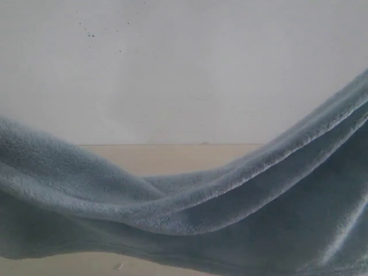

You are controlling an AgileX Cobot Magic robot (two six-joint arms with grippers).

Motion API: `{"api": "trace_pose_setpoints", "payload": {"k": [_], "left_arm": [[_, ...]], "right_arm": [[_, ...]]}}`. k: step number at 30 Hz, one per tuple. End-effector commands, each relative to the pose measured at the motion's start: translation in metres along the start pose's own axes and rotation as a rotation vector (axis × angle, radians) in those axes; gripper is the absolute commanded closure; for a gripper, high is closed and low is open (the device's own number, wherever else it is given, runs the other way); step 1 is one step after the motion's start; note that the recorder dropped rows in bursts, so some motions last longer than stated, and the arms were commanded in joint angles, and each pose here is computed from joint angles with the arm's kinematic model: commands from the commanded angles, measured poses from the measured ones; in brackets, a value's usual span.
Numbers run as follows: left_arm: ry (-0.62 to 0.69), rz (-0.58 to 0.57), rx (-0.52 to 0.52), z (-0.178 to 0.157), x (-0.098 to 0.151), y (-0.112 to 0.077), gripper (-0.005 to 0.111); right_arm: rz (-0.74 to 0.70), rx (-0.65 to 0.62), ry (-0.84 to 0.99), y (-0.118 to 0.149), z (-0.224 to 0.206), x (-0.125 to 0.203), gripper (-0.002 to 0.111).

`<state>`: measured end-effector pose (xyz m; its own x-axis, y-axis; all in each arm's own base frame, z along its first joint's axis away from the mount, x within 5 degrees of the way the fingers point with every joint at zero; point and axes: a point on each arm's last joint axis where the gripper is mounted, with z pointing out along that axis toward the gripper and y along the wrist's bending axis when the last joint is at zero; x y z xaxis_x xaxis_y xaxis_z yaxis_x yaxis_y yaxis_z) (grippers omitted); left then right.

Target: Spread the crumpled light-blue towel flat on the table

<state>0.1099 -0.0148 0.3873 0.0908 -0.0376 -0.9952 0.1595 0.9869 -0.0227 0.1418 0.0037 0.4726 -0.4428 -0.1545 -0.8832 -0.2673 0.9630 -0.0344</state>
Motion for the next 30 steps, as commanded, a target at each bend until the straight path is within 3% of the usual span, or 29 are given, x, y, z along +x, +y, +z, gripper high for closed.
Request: {"api": "trace_pose_setpoints", "payload": {"k": [1,6,12,17,21,24,30], "left_arm": [[0.113,0.1,-0.025,0.023,0.021,0.006,0.103],[0.331,0.042,-0.123,0.079,0.078,0.025,0.103],[0.507,0.063,-0.223,0.144,0.136,0.045,0.103],[0.639,0.059,-0.209,0.193,0.177,0.052,0.103],[0.689,0.087,-0.182,0.225,0.198,0.056,0.102],[0.725,0.166,-0.119,0.244,0.211,0.056,0.092],[0.718,0.187,-0.119,0.272,0.226,0.061,0.049]], "right_arm": [[-0.007,0.091,0.035,-0.025,0.027,-0.004,0.108],[0.191,0.128,0.224,-0.079,0.136,0.023,0.108],[0.362,0.078,0.444,-0.118,0.253,0.084,0.108],[0.397,0.086,0.544,-0.133,0.309,0.133,0.108],[0.373,0.128,0.523,-0.144,0.337,0.157,0.108],[0.339,0.145,0.467,-0.149,0.349,0.163,0.108],[0.276,0.171,0.339,-0.149,0.361,0.155,0.108]]}}
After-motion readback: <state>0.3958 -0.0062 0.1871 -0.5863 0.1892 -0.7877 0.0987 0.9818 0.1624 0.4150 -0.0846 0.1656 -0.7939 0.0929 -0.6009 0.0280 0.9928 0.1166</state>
